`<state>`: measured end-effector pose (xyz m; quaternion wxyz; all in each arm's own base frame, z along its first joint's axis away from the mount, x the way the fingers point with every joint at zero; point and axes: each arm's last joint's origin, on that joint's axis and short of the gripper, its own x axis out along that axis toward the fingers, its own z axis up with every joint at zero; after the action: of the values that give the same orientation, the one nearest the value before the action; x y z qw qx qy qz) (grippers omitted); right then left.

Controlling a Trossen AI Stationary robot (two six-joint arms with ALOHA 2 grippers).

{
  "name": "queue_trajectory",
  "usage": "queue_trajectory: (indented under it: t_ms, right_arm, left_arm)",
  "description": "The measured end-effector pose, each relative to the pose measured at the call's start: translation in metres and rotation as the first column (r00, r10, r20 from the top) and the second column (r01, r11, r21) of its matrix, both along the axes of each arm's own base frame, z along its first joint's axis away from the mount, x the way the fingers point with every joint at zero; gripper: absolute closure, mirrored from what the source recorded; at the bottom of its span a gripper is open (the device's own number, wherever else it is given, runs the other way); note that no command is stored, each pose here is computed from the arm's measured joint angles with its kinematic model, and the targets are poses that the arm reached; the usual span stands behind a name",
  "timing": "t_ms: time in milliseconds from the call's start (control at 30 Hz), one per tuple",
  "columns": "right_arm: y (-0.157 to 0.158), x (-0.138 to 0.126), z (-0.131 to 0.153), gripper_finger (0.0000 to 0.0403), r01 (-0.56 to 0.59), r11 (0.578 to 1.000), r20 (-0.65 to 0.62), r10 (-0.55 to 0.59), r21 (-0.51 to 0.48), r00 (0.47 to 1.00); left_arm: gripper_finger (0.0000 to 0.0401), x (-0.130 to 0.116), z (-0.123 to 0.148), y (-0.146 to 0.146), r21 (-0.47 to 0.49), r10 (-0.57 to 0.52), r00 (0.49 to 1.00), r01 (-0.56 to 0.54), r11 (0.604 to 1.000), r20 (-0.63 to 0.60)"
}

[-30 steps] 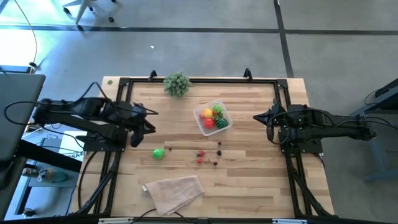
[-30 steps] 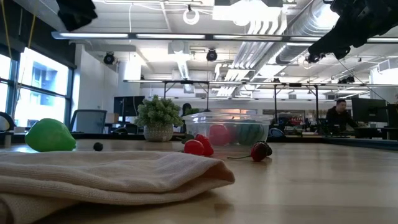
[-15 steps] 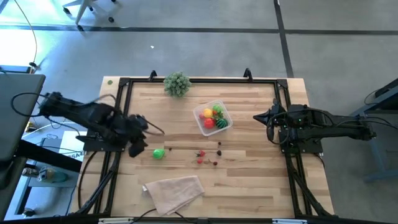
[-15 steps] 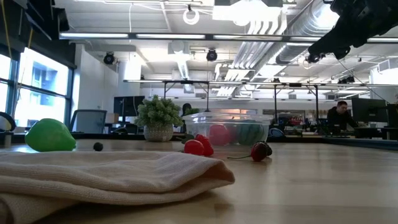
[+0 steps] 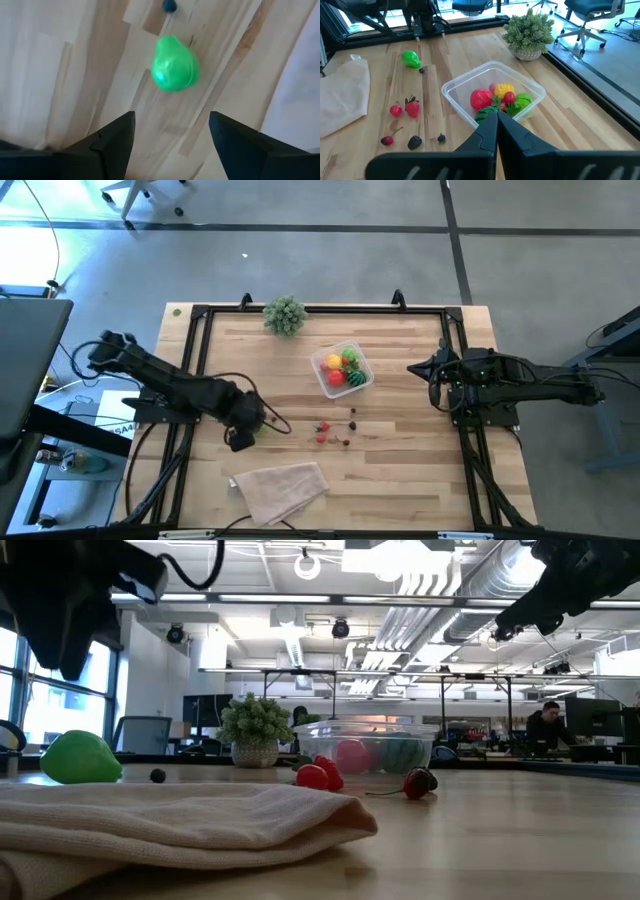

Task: Pick and placing Produce into tupperware
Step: Put the green pear into the transparent bin

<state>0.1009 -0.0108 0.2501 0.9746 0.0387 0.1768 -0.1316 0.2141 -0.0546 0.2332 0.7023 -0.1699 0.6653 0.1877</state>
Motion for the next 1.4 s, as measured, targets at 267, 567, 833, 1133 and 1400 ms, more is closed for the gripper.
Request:
queue_trajectory:
  t_ms: [267, 567, 833, 1133, 1400]
  right_arm:
    - [0.000, 0.000, 0.000, 0.0402, 0.000, 1.000, 0.000, 0.000, 0.000, 1.000]
    - [0.000, 0.000, 0.000, 0.0402, 0.000, 1.000, 0.001, 0.000, 0.000, 1.000]
    - [0.000, 0.000, 0.000, 0.0402, 0.000, 1.000, 0.001, 0.000, 0.000, 1.000]
    - [0.000, 0.000, 0.000, 0.0402, 0.000, 1.000, 0.000, 0.000, 0.000, 1.000]
    - [0.000, 0.000, 0.000, 0.0402, 0.000, 1.000, 0.000, 0.000, 0.000, 1.000]
  left_arm:
    - [0.0154, 0.015, -0.013, -0.004, -0.005, -0.026, 1.000, 0.026, 1.000, 0.016]
    - [0.0122, 0.020, -0.014, -0.004, 0.026, -0.027, 0.998, 0.025, 0.999, 0.060]
    - [0.0087, 0.024, -0.017, -0.005, 0.031, -0.033, 0.997, 0.031, 0.999, 0.065]
    - [0.0081, 0.034, -0.036, -0.007, 0.058, -0.053, 0.999, 0.052, 0.997, 0.006]
    - [0.0080, 0.040, -0.052, -0.008, 0.076, -0.050, 0.997, 0.054, 0.996, -0.053]
